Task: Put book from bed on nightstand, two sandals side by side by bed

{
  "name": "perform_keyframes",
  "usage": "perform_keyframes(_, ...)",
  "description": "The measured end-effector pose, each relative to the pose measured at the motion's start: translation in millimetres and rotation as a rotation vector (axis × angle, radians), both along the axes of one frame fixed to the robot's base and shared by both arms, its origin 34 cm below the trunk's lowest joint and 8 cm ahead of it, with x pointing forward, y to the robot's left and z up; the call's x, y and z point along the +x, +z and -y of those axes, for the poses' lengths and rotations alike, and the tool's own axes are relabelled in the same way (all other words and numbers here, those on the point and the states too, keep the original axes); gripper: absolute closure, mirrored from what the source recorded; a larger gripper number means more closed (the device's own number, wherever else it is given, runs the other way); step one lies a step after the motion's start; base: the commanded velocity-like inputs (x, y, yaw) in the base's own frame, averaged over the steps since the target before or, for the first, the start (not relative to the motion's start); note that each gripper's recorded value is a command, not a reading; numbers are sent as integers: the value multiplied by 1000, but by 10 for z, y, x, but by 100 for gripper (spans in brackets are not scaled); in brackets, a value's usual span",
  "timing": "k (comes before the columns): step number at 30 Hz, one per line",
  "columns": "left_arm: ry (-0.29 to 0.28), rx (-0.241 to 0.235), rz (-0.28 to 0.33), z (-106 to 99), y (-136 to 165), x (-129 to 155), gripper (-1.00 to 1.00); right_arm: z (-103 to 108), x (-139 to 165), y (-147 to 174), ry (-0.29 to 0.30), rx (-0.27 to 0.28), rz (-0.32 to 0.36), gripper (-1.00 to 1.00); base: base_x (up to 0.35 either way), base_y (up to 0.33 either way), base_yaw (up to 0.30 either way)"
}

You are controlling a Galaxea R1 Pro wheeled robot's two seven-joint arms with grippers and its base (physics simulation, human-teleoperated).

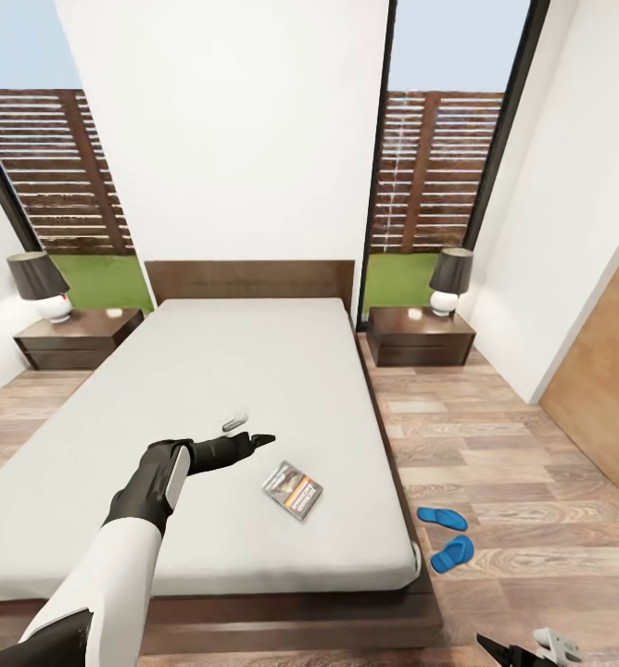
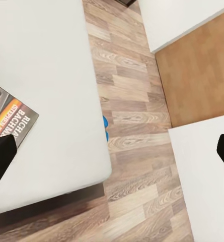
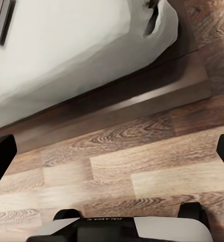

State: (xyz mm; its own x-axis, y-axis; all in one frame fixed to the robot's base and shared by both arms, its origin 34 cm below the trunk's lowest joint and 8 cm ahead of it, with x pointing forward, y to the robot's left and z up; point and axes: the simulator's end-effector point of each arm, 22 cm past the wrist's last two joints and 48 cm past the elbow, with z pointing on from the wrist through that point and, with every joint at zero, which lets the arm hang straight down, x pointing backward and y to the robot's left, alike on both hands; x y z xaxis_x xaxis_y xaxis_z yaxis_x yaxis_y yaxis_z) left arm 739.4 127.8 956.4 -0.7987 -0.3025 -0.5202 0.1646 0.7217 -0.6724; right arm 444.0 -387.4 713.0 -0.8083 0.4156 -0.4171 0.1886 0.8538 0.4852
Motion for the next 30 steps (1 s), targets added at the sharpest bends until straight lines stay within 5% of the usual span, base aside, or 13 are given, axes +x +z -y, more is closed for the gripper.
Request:
perform_keyframes(21,1,-3,-33,2,-205,-16,-100,0,-97,-110,0,0,-33,-100,112,-58,0)
perform_keyframes(30,19,-59,-34,33,-201,17,-100,0,-139,-156,0,0,-48,-100,19,-11,0)
